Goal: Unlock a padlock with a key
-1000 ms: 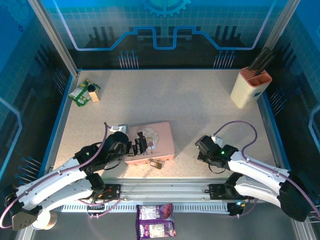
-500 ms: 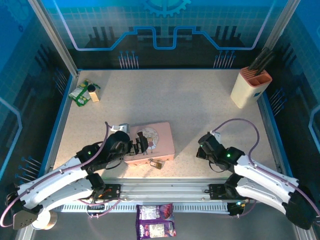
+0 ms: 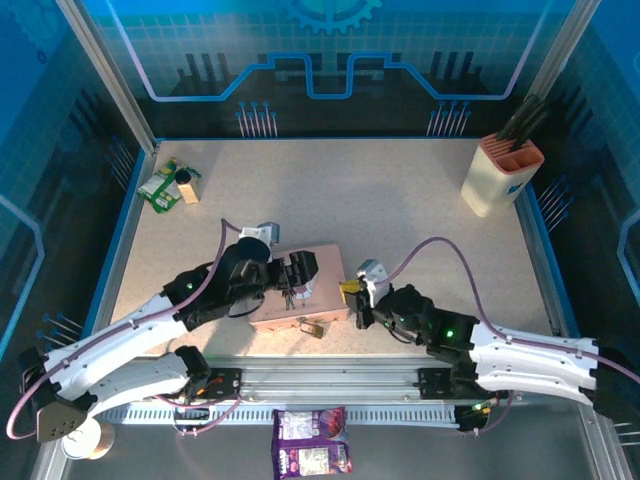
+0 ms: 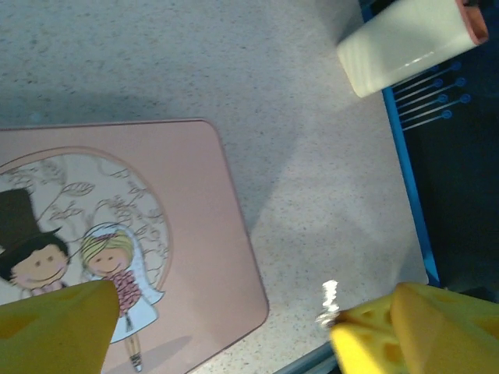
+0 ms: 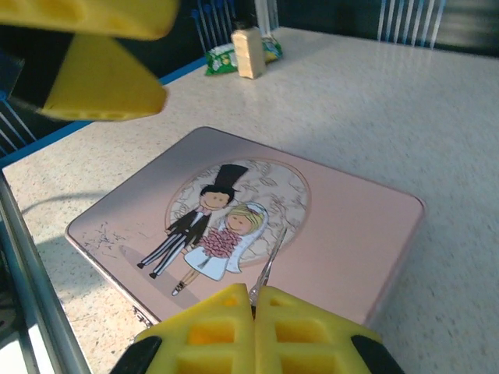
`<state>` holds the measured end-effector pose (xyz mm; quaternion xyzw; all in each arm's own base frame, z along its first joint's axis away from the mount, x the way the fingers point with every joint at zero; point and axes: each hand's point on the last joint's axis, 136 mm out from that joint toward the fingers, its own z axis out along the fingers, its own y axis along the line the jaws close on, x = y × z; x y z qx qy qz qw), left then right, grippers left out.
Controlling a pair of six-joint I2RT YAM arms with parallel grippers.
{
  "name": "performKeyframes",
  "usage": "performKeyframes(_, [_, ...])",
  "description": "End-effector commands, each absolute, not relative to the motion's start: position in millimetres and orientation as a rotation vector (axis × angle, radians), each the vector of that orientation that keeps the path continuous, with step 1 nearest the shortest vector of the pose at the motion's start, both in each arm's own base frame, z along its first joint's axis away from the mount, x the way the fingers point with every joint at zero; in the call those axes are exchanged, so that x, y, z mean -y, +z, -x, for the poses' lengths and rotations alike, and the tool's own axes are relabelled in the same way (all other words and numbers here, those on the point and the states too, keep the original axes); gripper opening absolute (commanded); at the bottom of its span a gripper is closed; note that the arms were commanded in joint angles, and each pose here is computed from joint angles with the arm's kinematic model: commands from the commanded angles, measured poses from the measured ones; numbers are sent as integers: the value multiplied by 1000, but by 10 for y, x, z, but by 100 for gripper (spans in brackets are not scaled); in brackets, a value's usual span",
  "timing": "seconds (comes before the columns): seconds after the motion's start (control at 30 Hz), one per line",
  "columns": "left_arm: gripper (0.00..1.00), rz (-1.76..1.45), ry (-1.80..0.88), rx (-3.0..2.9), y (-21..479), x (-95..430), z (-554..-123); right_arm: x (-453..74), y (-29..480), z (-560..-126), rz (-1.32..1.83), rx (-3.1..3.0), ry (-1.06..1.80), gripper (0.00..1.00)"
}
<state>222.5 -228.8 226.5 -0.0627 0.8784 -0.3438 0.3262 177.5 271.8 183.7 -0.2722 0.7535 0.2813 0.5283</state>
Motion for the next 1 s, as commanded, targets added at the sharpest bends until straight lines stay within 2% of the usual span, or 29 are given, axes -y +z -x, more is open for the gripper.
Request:
performKeyframes(0.0, [83, 124, -1004, -2292, 2440, 2483, -2216, -2833, 2139, -1809, 649, -1617, 668, 0])
performKeyframes(0.17, [67, 95, -1051, -2320, 2401, 2628, -2208, -2907, 2193, -1775, 631, -1576, 742, 0])
performKeyframes(0.33, [57, 82, -1107, -2318, 2398, 2721, -2200, -2956, 2268, -1715, 607, -1539, 838, 0])
performKeyframes(0.6, [48, 74, -1150, -2315, 2447, 2782, -2186, -3010, 2287, -1750, 564, -1530, 868, 0])
performKeyframes(0.97, [41, 176, -829, -2521, 2151, 2568, -2229, -3088, 2281, -1870, 624, -1504, 576, 0])
